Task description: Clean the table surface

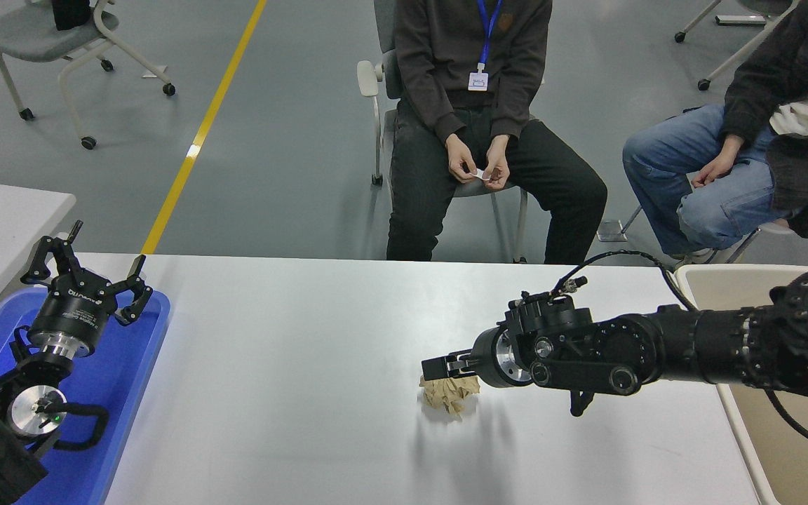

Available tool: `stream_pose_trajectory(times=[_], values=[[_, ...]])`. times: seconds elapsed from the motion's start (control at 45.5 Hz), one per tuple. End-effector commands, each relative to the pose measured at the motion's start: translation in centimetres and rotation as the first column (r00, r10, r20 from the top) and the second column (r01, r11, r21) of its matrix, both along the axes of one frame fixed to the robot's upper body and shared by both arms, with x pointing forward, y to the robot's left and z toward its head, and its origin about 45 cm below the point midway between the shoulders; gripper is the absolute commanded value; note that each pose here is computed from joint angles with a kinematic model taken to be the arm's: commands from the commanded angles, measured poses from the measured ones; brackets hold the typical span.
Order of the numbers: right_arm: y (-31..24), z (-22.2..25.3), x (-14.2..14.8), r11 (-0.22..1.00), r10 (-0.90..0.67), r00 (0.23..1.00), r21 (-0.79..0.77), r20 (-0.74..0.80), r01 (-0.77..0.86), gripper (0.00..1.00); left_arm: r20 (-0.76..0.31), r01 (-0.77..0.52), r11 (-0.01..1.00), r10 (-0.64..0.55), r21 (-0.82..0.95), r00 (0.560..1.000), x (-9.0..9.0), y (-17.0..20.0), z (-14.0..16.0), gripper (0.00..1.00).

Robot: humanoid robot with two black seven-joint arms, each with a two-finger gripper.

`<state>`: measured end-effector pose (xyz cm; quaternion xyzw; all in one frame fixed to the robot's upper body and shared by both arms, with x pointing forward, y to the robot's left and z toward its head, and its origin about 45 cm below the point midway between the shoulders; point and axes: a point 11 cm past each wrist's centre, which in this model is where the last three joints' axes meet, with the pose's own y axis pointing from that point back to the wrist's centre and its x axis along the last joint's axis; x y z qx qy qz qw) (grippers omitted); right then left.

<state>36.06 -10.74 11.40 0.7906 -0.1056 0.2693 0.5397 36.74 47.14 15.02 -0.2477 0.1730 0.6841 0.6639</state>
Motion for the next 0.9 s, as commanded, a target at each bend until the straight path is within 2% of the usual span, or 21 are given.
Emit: stream_pose_trajectory(times=[0.0, 0.879], values=[[0.9, -1.5, -1.2, 1.0, 0.011, 1.0, 0.004, 0.015, -0.011, 1.0, 0.0, 0.0, 1.0, 0.0, 0.0, 1.0, 0.0, 0.0, 0.0, 1.0], [1.0, -3.7, -2.2, 1.0, -0.014, 0.998, 0.021, 0.06, 0.012, 1.0, 0.0, 0.0, 1.0, 0.0, 0.0, 1.0, 0.0, 0.0, 0.0, 1.0]])
